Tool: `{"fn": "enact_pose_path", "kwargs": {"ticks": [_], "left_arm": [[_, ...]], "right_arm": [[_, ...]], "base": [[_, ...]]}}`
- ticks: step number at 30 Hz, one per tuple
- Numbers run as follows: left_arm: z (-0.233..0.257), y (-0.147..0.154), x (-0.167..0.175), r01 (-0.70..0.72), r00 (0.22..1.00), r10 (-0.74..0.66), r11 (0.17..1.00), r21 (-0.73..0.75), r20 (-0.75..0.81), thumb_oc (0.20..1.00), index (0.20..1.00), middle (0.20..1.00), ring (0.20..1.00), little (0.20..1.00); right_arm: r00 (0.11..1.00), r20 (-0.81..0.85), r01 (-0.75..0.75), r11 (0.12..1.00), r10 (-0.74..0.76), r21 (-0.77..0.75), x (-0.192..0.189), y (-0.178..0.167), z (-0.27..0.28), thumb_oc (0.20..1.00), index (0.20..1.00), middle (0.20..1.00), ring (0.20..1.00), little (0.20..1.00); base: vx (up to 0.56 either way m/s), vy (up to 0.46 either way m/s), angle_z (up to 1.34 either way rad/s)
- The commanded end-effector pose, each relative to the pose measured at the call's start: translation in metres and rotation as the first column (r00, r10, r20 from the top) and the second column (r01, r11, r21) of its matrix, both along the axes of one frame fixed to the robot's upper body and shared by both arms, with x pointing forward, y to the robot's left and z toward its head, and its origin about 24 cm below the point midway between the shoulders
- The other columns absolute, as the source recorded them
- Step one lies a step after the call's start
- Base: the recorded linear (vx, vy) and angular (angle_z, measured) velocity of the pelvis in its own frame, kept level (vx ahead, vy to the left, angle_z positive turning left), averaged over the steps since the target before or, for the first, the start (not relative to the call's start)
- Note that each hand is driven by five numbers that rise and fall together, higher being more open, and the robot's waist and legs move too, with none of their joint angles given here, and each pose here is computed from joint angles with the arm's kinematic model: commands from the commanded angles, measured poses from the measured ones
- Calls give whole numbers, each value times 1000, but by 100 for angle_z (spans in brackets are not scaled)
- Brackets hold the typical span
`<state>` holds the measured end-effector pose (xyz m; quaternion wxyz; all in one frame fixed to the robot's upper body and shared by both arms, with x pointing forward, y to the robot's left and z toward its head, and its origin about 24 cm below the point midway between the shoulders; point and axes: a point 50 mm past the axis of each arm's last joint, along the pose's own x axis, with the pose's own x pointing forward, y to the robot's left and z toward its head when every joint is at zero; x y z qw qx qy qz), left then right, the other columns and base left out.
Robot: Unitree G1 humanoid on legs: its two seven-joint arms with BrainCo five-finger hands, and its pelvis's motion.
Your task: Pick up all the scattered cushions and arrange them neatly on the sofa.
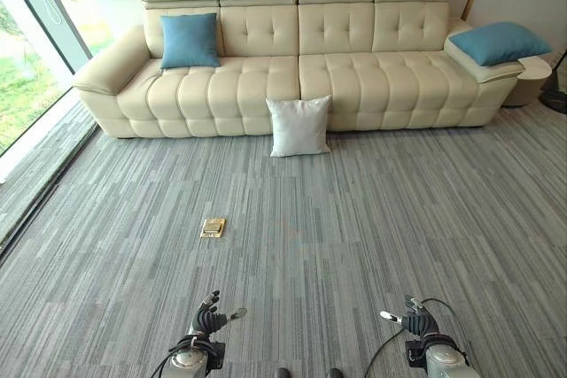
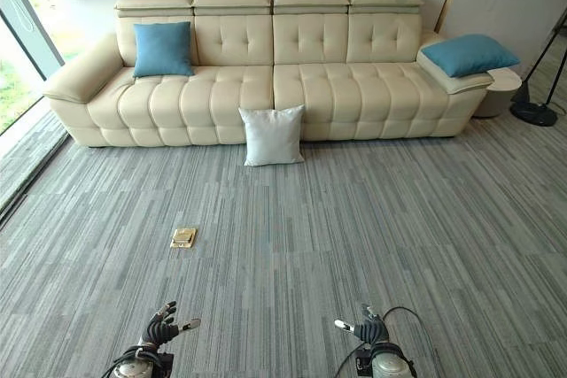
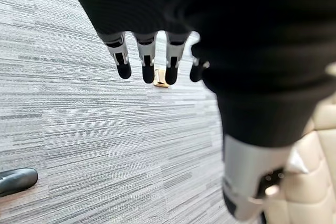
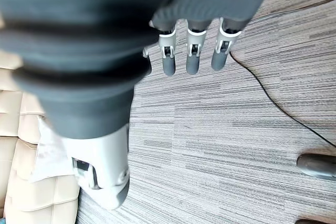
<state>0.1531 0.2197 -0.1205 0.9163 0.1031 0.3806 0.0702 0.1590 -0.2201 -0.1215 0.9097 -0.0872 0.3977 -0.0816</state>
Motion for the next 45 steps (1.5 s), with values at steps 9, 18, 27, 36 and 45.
{"fn": "enact_pose_path", "kwargs": {"ticks": [9, 18, 27, 36, 45], "left_arm": [[18, -3, 31, 88, 990, -91, 996, 28, 107, 1000, 1000, 1000, 1000, 1000], [13, 9, 24, -6, 996, 3, 999, 33, 84, 1000, 1000, 1000, 1000, 1000], [26, 10, 41, -26, 987, 21, 999, 27, 158, 1000, 1000, 1000, 1000, 1000], [32, 4, 49, -66, 975, 75, 997, -47, 209, 1000, 1000, 1000, 1000, 1000], [24, -3, 42, -54, 983, 67, 996, -78, 170, 1000, 1000, 1000, 1000, 1000]], "right_arm": [[994, 85, -71, 996, 75, -54, 21, -6, 15, 1000, 1000, 1000, 1000, 1000], [987, 126, -101, 994, 104, -28, 35, 8, 21, 1000, 1000, 1000, 1000, 1000], [988, 147, -39, 999, 35, 24, 36, 8, 23, 1000, 1000, 1000, 1000, 1000], [988, 152, -34, 999, 36, -18, 34, -3, 26, 1000, 1000, 1000, 1000, 1000], [991, 136, -8, 998, 16, -59, 31, -25, 27, 1000, 1000, 1000, 1000, 1000]], "base": [[12, 4, 1], [35, 115, -4], [86, 57, 2], [261, -137, 18], [196, -60, 8]]}}
